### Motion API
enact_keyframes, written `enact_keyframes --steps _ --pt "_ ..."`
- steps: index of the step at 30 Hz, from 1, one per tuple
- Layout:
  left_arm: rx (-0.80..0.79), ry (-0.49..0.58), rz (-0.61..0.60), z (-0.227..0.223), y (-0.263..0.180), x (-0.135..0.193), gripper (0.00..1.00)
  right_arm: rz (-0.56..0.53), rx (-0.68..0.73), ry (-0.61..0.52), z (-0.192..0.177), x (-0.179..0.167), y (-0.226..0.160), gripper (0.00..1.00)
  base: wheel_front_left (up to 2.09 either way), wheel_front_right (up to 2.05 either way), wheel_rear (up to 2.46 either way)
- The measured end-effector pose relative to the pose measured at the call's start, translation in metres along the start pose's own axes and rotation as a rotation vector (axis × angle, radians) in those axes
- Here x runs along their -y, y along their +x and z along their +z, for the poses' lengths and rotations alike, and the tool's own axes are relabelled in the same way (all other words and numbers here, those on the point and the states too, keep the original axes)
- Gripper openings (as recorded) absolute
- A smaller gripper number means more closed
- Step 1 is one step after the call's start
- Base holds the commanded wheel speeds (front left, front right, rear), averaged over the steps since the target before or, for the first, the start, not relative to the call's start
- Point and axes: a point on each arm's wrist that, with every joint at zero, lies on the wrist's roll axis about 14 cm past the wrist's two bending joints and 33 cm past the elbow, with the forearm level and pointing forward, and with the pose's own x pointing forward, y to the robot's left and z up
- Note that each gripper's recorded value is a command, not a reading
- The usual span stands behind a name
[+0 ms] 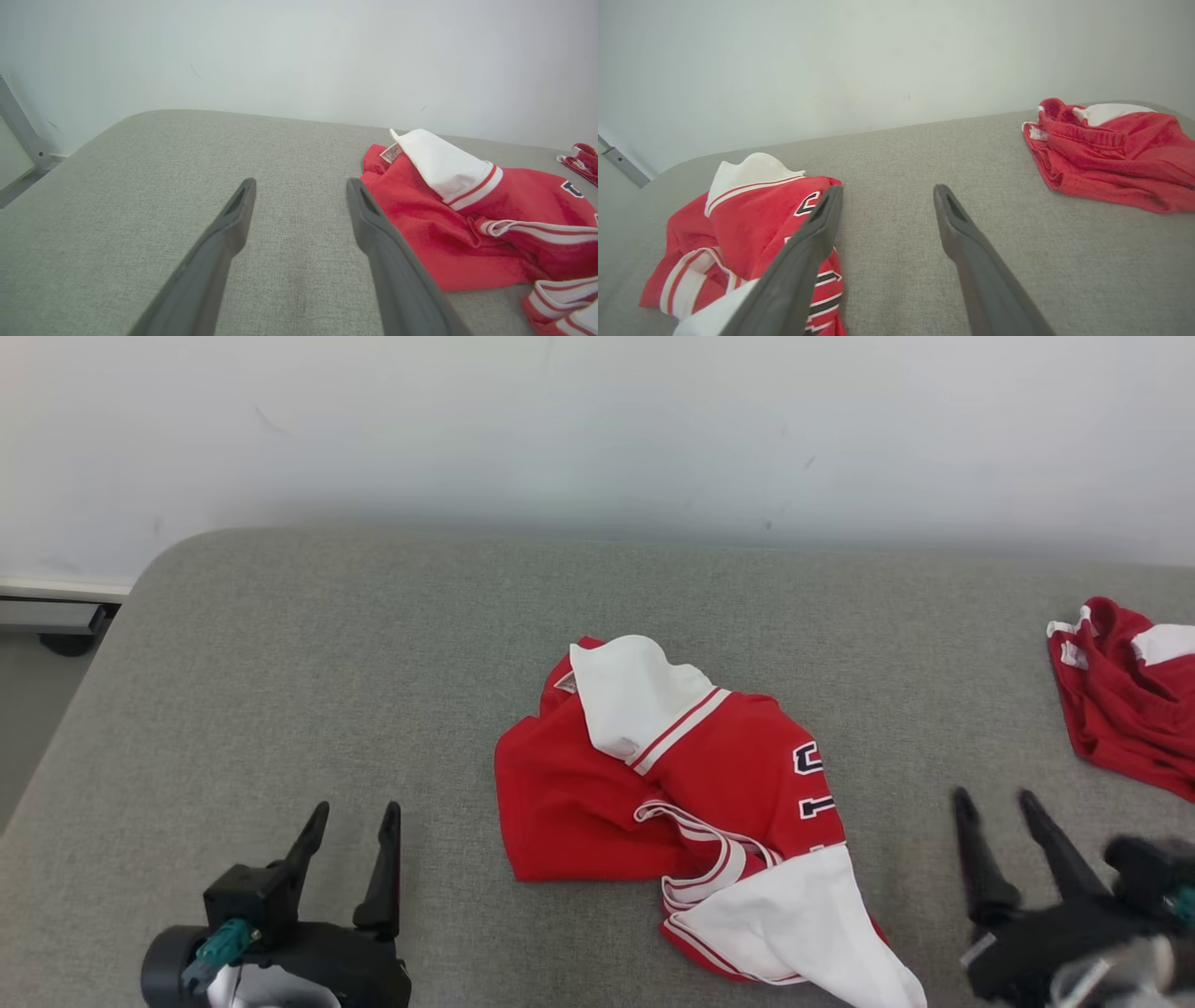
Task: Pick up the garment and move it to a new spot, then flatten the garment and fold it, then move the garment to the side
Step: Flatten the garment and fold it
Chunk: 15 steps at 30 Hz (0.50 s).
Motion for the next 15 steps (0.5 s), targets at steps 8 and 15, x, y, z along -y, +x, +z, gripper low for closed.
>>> enact_keyframes --steps 8,15 --pt "0.042 -0.024 0.008 0.012 0.000 0.008 1.00 0.315 -0.081 -0.027 0.003 -0.097 0.030 1.00 0.00 0.00 0.00" --pt "0.067 -0.015 0.024 0.018 -0.005 0.006 1.00 0.510 -0.307 -0.152 -0.042 -0.153 0.024 1.00 0.00 0.00 0.00"
